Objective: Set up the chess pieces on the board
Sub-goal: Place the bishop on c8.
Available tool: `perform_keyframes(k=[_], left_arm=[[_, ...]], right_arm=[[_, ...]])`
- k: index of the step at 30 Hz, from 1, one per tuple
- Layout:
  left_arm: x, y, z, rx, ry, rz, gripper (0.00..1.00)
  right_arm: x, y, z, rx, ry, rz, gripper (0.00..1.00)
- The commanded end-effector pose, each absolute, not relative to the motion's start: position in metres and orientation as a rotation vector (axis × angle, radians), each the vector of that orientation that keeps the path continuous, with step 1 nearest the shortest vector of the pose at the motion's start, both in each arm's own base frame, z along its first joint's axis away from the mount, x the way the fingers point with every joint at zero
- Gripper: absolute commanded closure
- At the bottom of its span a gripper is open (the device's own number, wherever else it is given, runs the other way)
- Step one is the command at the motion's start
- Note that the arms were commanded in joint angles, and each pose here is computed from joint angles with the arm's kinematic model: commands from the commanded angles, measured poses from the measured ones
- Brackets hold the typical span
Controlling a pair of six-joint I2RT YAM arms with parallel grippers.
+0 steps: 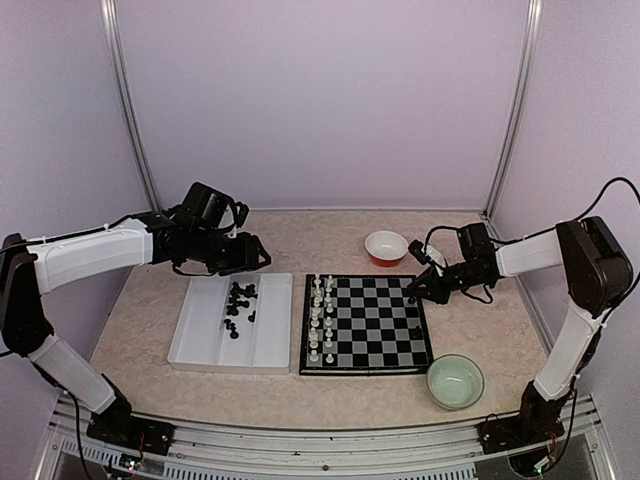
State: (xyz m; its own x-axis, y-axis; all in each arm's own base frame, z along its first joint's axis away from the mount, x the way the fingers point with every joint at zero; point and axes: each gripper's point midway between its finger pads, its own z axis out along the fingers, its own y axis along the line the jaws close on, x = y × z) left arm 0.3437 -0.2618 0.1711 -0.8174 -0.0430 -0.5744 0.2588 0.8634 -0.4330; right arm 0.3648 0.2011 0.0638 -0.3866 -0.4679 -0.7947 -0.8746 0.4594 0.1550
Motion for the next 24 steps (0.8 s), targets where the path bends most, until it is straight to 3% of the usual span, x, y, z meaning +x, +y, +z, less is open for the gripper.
perform_keyframes(k=[1, 17, 24], left_arm=[[0.341, -0.261, 0.17, 0.161, 2.439, -0.671, 0.44], [0.335, -0.261, 0.166, 0.18, 2.444, -0.665, 0.44], [0.335, -0.249, 0.164, 0.188, 2.442, -0.578, 0.44]], right_arm=[[0.367, 0.197, 0.061, -1.098, 2.057, 0.762, 0.87], [0.368, 0.199, 0.099, -1.094, 2.03, 0.779, 0.72], [0.387, 0.175, 0.116, -1.028, 2.039, 0.667, 0.73]])
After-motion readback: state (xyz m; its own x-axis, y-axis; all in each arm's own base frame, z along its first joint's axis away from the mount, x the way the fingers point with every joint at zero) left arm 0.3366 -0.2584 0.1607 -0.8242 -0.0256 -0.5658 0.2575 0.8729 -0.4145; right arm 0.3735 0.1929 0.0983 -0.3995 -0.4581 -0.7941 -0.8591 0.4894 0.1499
